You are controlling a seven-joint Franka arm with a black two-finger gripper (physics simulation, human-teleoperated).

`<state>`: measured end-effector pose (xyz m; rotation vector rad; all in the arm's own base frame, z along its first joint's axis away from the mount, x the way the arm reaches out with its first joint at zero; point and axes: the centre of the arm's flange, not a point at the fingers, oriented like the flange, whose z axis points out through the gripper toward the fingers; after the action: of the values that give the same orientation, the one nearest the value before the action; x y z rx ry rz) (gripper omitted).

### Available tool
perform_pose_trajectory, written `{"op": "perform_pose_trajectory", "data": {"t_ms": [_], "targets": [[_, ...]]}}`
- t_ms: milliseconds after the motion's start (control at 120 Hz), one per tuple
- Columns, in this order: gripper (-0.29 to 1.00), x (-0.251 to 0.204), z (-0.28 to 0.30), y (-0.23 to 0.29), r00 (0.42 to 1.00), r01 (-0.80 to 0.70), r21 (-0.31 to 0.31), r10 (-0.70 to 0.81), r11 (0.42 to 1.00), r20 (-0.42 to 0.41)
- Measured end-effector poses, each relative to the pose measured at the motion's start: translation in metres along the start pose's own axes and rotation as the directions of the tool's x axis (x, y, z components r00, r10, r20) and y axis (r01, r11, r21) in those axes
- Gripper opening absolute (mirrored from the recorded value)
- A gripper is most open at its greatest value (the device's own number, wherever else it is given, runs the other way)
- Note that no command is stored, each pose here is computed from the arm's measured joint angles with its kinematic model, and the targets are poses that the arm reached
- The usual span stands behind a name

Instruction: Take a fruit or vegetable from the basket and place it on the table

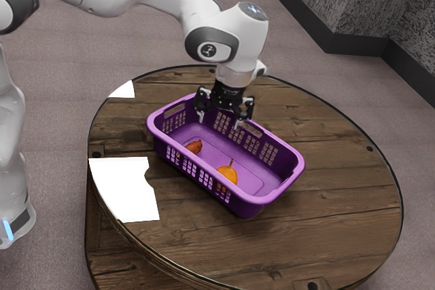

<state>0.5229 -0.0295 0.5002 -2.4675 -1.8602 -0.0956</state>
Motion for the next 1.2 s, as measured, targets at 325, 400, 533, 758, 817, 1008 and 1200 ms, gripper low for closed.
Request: {"op": "perform_pose_trajectory", "data": {"t_ms": [325, 400, 533, 758, 817, 1008, 1200], "targets": [[0.70, -0.008, 0.032, -0.034, 0.996, -0.090, 0.071, 0.090, 0.993, 0.007], [0.70, -0.010, 0.039, -0.036, 0.995, -0.103, 0.071, 0.102, 0.992, 0.012], [0.70, -0.012, 0.049, -0.037, 0.993, -0.121, 0.063, 0.120, 0.991, 0.023], [0.70, -0.015, 0.065, -0.036, 0.990, -0.139, 0.052, 0.137, 0.989, 0.042], [0.70, -0.015, 0.070, -0.035, 0.989, -0.142, 0.052, 0.139, 0.989, 0.048], [0.70, -0.018, 0.087, -0.040, 0.987, -0.152, 0.074, 0.148, 0.986, 0.067], [0.70, -0.016, 0.091, -0.041, 0.986, -0.156, 0.076, 0.150, 0.985, 0.072]]}}
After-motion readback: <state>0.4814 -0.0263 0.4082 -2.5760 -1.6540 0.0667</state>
